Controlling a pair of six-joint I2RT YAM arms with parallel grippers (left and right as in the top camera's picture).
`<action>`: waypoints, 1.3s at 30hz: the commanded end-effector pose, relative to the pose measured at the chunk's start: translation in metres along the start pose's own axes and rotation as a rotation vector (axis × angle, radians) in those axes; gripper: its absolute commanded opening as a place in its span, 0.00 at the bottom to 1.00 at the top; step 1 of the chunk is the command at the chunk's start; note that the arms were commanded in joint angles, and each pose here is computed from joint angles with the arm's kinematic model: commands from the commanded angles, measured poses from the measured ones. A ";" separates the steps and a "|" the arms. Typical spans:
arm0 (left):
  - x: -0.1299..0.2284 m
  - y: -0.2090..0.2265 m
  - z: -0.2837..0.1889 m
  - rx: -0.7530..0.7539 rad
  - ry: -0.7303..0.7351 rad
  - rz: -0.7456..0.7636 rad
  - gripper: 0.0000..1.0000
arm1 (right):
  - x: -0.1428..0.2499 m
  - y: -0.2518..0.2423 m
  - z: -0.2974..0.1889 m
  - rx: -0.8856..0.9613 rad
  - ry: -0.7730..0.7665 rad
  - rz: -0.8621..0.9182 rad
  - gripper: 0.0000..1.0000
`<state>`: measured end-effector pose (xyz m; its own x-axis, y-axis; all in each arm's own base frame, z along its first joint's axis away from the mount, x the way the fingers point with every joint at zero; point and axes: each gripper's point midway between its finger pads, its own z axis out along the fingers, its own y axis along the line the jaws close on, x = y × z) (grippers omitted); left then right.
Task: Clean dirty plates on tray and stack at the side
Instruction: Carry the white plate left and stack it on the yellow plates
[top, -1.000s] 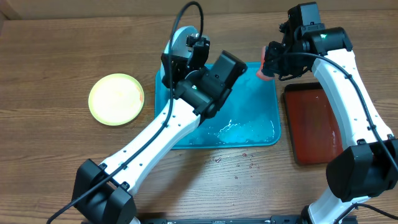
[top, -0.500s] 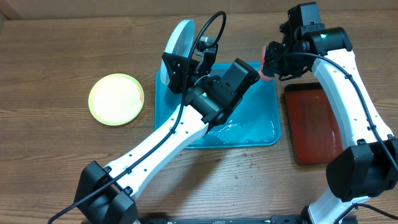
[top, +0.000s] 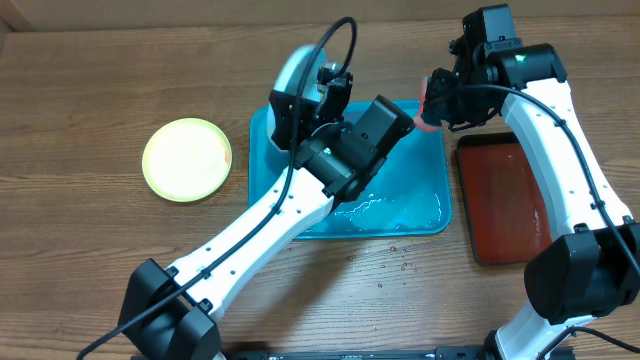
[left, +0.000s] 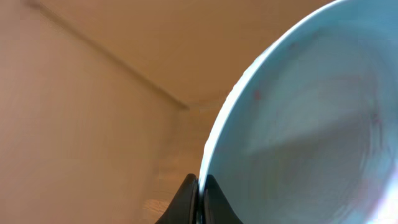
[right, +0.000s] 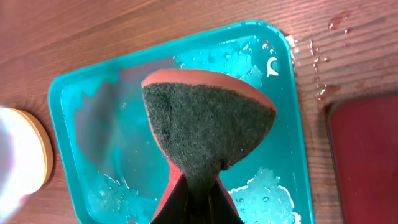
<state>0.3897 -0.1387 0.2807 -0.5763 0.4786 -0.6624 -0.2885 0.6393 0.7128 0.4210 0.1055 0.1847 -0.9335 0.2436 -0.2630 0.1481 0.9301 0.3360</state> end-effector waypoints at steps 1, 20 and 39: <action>0.011 -0.029 0.006 0.324 0.110 -0.115 0.04 | -0.001 0.000 -0.002 0.006 -0.009 -0.012 0.04; 0.146 0.014 0.131 0.918 0.724 -0.747 0.04 | -0.001 0.000 -0.002 0.007 -0.007 -0.013 0.04; 0.306 0.043 0.208 0.429 0.824 -1.057 0.04 | -0.002 0.001 -0.002 0.003 -0.013 -0.030 0.04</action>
<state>0.3654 0.1400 0.0567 -0.6449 -0.6789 -0.3510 -0.6076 0.7340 -0.3034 0.4206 0.1054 0.1845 -0.9349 0.2372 -0.2640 0.1423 0.9320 0.3335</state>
